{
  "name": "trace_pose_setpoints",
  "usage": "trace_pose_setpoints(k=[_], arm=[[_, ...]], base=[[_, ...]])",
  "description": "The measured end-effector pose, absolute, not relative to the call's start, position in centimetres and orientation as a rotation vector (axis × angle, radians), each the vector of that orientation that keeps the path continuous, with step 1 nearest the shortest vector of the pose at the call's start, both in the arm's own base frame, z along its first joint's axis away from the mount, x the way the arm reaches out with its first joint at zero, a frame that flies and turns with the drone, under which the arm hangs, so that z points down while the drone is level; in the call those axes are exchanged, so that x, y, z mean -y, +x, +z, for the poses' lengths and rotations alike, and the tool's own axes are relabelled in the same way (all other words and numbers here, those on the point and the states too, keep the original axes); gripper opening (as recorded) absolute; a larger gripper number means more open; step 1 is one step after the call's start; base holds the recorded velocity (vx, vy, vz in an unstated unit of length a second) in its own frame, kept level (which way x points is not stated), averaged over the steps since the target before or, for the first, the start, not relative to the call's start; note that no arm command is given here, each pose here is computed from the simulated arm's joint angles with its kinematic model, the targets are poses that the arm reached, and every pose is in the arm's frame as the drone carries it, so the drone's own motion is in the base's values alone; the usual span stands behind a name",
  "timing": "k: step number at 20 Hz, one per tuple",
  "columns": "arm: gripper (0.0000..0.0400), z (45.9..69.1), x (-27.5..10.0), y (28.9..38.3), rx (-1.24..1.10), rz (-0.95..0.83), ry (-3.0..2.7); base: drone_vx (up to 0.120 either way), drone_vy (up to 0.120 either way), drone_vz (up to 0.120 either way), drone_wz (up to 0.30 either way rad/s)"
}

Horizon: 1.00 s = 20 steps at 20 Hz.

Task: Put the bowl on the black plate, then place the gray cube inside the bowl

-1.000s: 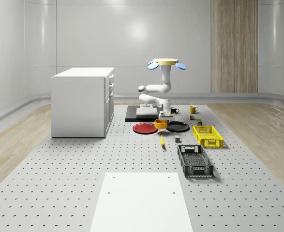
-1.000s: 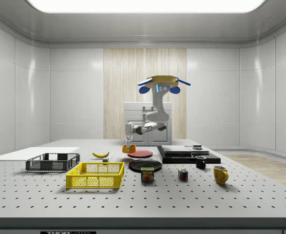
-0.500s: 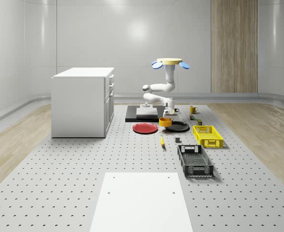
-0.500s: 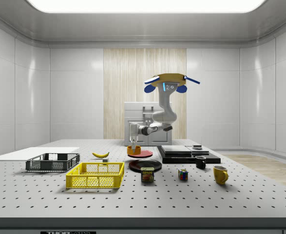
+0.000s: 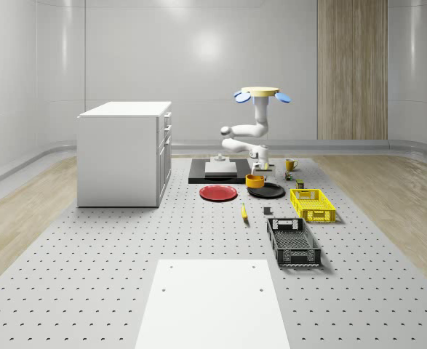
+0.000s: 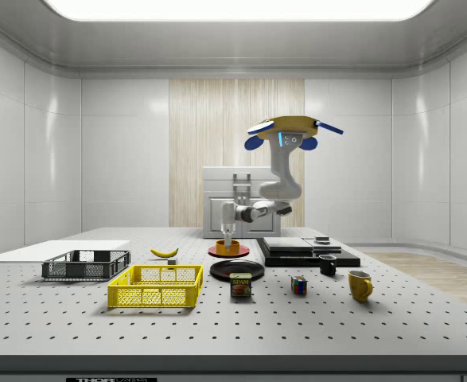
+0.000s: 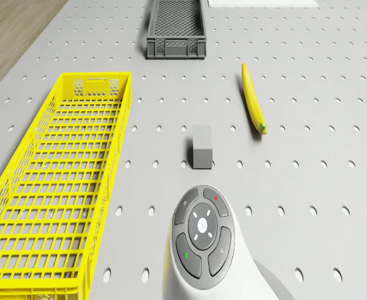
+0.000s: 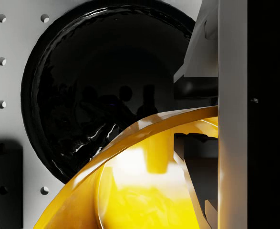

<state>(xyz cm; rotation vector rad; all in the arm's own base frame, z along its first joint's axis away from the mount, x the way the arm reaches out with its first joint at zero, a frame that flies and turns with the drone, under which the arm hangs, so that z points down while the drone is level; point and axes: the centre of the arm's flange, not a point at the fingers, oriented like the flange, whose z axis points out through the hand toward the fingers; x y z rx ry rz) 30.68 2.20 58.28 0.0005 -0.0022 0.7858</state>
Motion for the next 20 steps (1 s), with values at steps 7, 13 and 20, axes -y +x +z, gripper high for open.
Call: trace_pose_setpoints(k=[7,13,20], arm=[[0.01,58.28,-2.2,30.68,0.002,0.786,0.001],[0.01,58.28,-2.2,30.68,0.002,0.786,0.001],[0.01,58.28,-2.2,30.43,0.002,0.786,0.001]], base=[[0.0,0.12,-0.074,0.0],[0.0,0.12,0.0,0.0],[0.0,0.034,0.0,0.0]])
